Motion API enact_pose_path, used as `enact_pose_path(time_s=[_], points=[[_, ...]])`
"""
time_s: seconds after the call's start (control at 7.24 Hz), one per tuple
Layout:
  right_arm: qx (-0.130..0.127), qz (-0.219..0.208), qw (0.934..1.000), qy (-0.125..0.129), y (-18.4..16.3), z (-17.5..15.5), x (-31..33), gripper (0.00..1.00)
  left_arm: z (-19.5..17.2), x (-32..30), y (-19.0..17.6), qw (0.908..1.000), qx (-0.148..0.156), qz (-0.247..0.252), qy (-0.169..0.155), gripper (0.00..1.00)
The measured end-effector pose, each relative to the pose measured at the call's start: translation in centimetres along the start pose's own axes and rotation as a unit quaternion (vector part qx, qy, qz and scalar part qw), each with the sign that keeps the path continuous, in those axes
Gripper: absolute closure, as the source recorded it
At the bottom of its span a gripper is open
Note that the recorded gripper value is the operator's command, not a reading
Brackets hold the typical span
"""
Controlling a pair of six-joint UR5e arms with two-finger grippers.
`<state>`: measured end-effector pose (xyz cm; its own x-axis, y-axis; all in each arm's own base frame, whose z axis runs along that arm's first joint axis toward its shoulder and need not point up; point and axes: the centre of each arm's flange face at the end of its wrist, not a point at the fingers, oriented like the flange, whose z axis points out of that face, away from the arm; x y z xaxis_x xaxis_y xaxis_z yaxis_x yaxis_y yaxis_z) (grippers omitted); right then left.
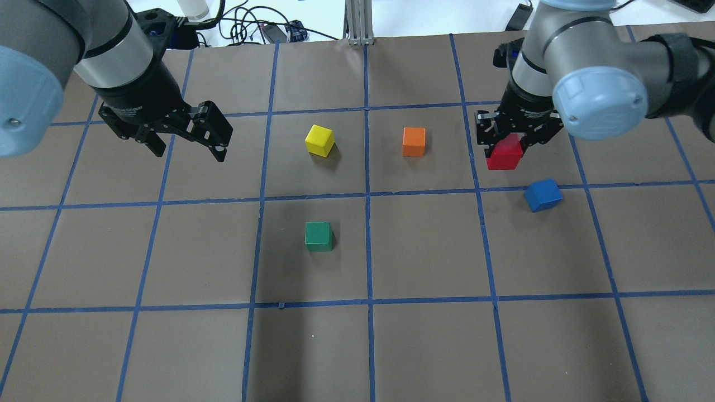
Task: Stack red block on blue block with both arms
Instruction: 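Carry the red cube with the right gripper above the blue cube, then lower the red cube onto the blue cube with the right gripper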
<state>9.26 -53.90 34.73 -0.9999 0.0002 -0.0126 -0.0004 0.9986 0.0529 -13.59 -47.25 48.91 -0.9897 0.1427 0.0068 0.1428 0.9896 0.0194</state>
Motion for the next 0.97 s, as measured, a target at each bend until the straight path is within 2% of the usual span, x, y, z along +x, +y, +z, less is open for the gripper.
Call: enact_pose_path(time_s=[0.28,0.41,0.69,0.97], points=[[-0.009,-0.047,0.9988,-0.006,1.1,1.4,5.5,1.0,0.1,0.1,0.0,1.0,0.0,0.0,0.001,0.0],[-0.003,-0.068,0.9977,-0.005,1.1,2.3,6.9,1.0,0.1,0.1,0.0,1.0,0.0,0.0,0.001,0.0],[0.025,-0.114,0.9932,0.004,1.2,4.2,7.9,1.0,0.1,0.1,0.0,1.0,0.0,0.0,0.001,0.0],[0.036,-0.133,0.9904,0.008,0.6,6.1,8.4,1.0,0.1,0.1,0.0,1.0,0.0,0.0,0.001,0.0]])
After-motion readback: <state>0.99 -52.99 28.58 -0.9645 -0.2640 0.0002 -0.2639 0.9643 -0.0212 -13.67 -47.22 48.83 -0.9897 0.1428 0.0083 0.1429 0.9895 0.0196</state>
